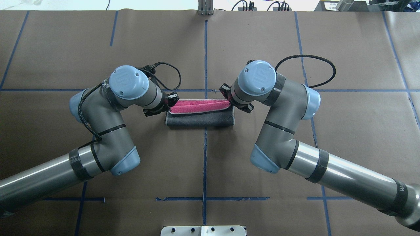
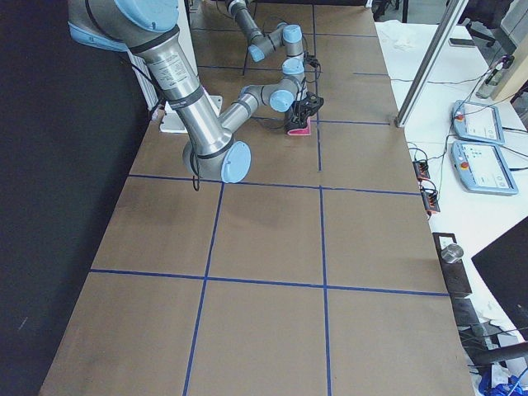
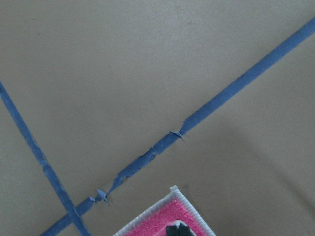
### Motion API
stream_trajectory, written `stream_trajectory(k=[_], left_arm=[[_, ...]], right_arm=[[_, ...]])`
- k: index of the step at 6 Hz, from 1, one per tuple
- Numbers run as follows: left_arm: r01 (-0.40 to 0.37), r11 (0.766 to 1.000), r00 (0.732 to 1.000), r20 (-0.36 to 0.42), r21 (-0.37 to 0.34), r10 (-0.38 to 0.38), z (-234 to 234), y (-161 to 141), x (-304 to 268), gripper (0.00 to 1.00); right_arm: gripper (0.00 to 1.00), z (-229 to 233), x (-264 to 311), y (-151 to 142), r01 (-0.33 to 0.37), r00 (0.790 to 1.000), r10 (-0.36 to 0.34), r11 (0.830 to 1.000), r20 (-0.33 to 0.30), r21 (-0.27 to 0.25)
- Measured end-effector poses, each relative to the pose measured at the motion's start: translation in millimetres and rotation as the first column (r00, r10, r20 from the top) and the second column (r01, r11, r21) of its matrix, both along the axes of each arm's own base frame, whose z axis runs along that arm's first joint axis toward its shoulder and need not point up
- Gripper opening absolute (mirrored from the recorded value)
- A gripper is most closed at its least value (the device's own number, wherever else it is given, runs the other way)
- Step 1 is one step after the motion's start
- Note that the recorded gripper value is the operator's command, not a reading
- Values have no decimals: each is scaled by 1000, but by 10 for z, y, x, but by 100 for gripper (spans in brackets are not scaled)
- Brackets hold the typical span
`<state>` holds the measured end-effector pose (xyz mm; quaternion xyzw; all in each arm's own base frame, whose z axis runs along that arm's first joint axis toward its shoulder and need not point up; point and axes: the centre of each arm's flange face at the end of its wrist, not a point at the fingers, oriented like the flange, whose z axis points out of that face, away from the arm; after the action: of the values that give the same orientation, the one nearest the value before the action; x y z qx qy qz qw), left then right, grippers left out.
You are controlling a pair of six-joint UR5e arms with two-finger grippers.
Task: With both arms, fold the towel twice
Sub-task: 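Open both grippers and raise them off the folded towel strip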
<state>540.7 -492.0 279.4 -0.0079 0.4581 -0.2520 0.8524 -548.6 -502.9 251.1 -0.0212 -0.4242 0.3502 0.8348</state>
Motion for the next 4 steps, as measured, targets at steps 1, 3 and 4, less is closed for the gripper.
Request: stream_trajectory(k=[1, 3, 4], left_arm=[[18, 1000, 1000, 2, -12, -18, 22, -74, -38, 100], [57, 998, 998, 14, -26, -56, -6, -399, -100, 100], [57, 998, 998, 12, -24, -57, -37, -521, -178, 100]], right_arm=[[99, -5, 29, -135, -7, 1000, 7, 1000, -2, -13], [100, 13, 153, -609, -10, 1000, 9, 998, -11, -58], [100, 28, 155, -766, -12, 1000, 11, 998, -13, -59]])
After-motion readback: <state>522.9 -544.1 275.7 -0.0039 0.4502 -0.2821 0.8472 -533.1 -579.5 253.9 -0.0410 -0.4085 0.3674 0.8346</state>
